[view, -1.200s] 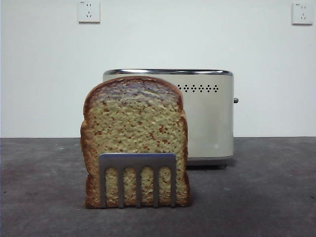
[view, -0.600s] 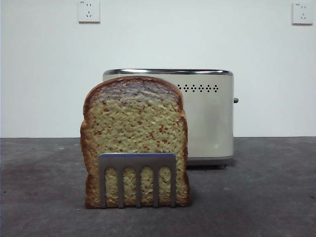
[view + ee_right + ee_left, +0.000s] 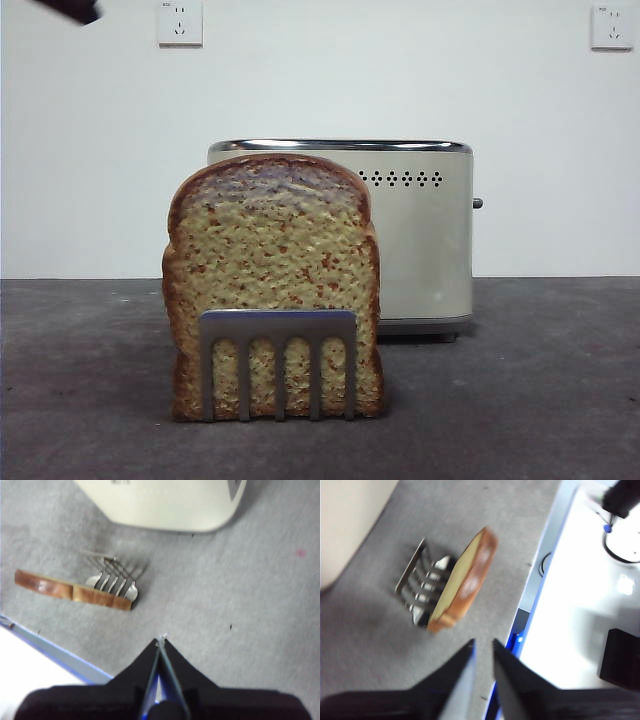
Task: Pick up a slice of bread from the rack,put the bread on the toaster,press the button
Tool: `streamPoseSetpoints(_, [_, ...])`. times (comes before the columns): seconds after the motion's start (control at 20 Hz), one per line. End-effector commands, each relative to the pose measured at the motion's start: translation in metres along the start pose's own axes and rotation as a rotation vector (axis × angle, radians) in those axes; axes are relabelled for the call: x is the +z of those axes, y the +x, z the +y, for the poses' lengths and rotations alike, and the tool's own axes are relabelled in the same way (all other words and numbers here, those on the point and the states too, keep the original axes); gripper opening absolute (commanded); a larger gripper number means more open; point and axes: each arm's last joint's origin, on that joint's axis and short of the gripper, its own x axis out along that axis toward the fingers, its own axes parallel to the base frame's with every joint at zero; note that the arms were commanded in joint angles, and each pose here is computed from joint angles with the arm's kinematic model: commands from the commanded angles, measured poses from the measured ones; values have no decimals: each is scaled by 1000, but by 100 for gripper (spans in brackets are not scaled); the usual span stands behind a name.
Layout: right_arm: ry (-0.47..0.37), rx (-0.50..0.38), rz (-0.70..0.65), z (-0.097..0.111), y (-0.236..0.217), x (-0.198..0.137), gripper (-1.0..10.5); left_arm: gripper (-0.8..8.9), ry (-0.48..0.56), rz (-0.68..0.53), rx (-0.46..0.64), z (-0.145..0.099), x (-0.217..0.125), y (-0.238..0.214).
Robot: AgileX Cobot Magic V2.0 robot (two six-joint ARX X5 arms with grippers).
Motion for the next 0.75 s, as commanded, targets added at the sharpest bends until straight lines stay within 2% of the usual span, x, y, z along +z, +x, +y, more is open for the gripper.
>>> streamPoseSetpoints(0.05, [-23,3,-12,3,-4,3,-2,428,82,13,5,-6,20,1])
streamPoseSetpoints(0.15, [-29,1,-20,4,-7,5,-2,541,121,63,33,-9,35,6])
streamPoseSetpoints(0.3, [-40,0,-34,6,-10,7,-2,547,166,161,59,-12,49,26])
streamPoseSetpoints(0.45, [-56,-1,-37,7,-11,8,-2,768,203,230,21,-17,54,49])
streamPoseSetpoints(0.6, [-64,-1,-34,7,-11,8,-2,790,256,302,71,-22,56,66])
streamPoseSetpoints(0.75, [-64,-1,-34,7,-11,8,-2,788,312,321,95,-25,59,74])
